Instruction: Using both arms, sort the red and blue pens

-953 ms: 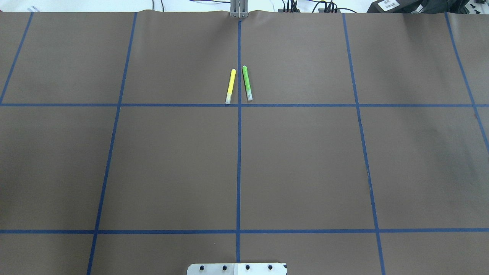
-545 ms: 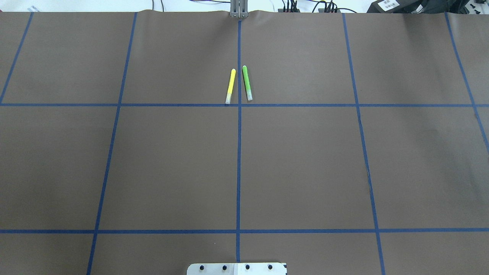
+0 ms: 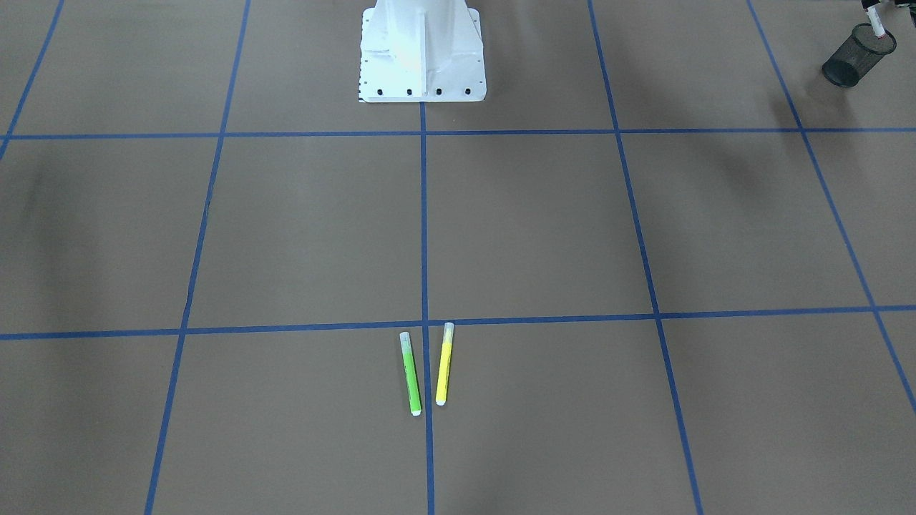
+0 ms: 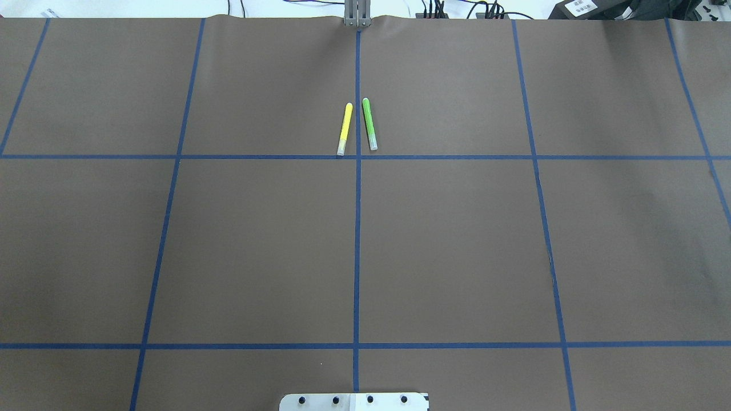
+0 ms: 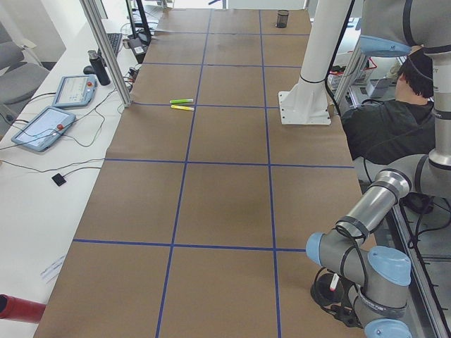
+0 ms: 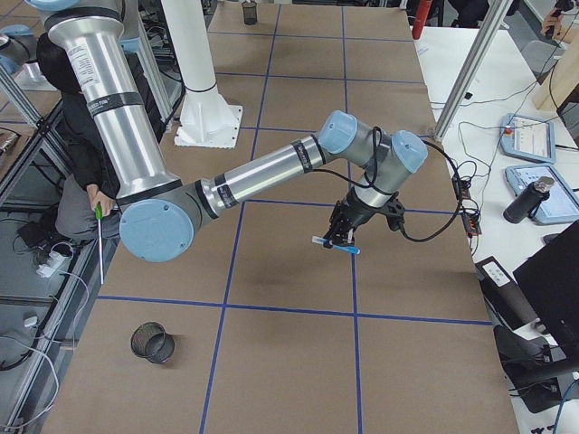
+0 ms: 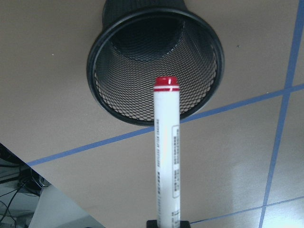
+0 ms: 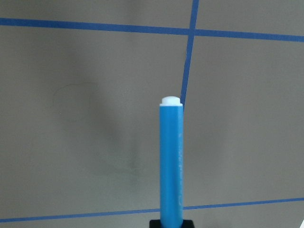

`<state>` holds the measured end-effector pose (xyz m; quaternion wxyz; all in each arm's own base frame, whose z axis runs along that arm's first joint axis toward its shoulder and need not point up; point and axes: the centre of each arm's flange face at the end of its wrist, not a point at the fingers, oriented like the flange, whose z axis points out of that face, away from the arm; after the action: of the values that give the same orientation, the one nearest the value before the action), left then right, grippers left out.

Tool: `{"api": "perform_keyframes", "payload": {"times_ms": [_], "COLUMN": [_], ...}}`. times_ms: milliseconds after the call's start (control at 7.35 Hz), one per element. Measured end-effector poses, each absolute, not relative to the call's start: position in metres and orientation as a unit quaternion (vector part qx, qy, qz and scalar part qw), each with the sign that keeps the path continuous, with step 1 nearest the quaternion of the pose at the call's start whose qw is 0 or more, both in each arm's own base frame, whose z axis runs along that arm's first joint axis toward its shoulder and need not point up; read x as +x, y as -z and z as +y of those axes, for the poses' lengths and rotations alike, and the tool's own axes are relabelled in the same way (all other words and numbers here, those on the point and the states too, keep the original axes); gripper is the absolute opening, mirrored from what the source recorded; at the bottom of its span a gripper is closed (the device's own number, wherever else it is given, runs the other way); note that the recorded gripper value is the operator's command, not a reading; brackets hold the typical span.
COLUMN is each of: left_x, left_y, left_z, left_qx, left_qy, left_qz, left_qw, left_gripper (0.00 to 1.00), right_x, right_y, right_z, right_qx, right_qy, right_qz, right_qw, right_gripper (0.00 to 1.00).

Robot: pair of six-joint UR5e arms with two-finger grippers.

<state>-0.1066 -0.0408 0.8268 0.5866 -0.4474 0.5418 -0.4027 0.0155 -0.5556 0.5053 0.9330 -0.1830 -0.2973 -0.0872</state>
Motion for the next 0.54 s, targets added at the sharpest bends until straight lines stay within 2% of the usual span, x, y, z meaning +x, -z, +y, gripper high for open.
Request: {"api": "perform_keyframes", "payload": {"times_ms": [545], "left_x": [-0.117], "left_y": [-0.828], "left_z": [-0.054], "left_qx": [-0.437], "left_qy": [0.401], "left_qz": [0.541], "left_qw": [0.596], "left_gripper": [1.00], "right_x": [0.018], "right_y": [-0.518], "right_z": [-0.548], "right_qx": [-0.193], "right_qy": [0.076], "right_qz": [-0.311], "right_qw": [0.927], "right_gripper": [0.00]}}
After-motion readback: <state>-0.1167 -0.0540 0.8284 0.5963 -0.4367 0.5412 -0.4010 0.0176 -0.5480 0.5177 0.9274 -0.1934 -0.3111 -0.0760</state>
